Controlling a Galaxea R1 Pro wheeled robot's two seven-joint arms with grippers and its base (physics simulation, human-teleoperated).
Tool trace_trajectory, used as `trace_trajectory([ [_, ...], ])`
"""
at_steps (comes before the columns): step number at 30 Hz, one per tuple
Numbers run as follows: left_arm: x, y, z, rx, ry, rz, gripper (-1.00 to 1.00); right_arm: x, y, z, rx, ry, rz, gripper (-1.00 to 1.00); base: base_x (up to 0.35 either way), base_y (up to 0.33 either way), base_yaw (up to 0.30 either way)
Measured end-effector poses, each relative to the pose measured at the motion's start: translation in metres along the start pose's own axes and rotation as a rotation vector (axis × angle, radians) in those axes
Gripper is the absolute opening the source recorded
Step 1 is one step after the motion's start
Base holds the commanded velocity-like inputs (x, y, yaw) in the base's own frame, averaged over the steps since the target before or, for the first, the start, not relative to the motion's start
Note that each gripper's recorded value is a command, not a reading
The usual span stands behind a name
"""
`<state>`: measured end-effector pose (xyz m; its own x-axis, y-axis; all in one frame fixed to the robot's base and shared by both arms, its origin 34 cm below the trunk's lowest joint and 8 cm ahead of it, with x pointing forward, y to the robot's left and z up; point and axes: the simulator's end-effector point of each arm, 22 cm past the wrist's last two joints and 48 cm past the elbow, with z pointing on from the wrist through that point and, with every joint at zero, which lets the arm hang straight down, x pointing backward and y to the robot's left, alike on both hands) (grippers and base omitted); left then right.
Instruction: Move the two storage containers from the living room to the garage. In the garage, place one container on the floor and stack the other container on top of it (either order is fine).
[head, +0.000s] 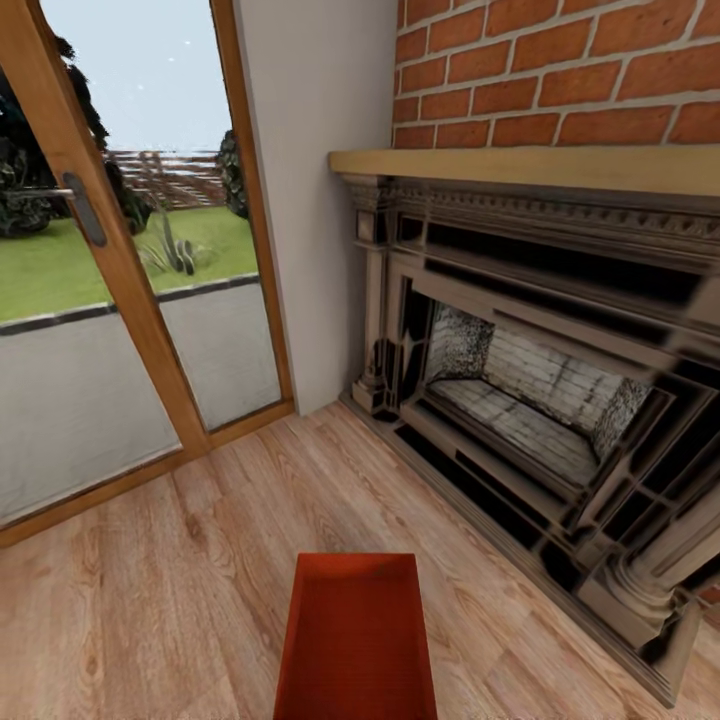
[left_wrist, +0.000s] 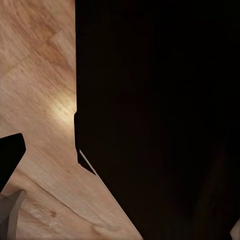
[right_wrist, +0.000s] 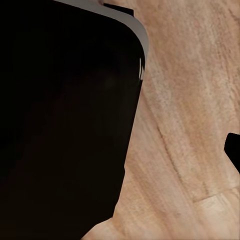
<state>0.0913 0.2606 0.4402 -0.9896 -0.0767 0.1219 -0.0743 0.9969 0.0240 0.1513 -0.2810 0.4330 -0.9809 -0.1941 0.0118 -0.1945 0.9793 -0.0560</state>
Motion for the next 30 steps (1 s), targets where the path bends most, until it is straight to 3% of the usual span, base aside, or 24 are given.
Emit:
trace_trajectory([
  [30, 0.018, 0.001, 0.000, -0.003, 0.048, 0.001, 1.00, 0.018, 0.004, 0.000, -0.009, 0.047, -0.003, 1.00, 0.000, 0.000, 0.000],
])
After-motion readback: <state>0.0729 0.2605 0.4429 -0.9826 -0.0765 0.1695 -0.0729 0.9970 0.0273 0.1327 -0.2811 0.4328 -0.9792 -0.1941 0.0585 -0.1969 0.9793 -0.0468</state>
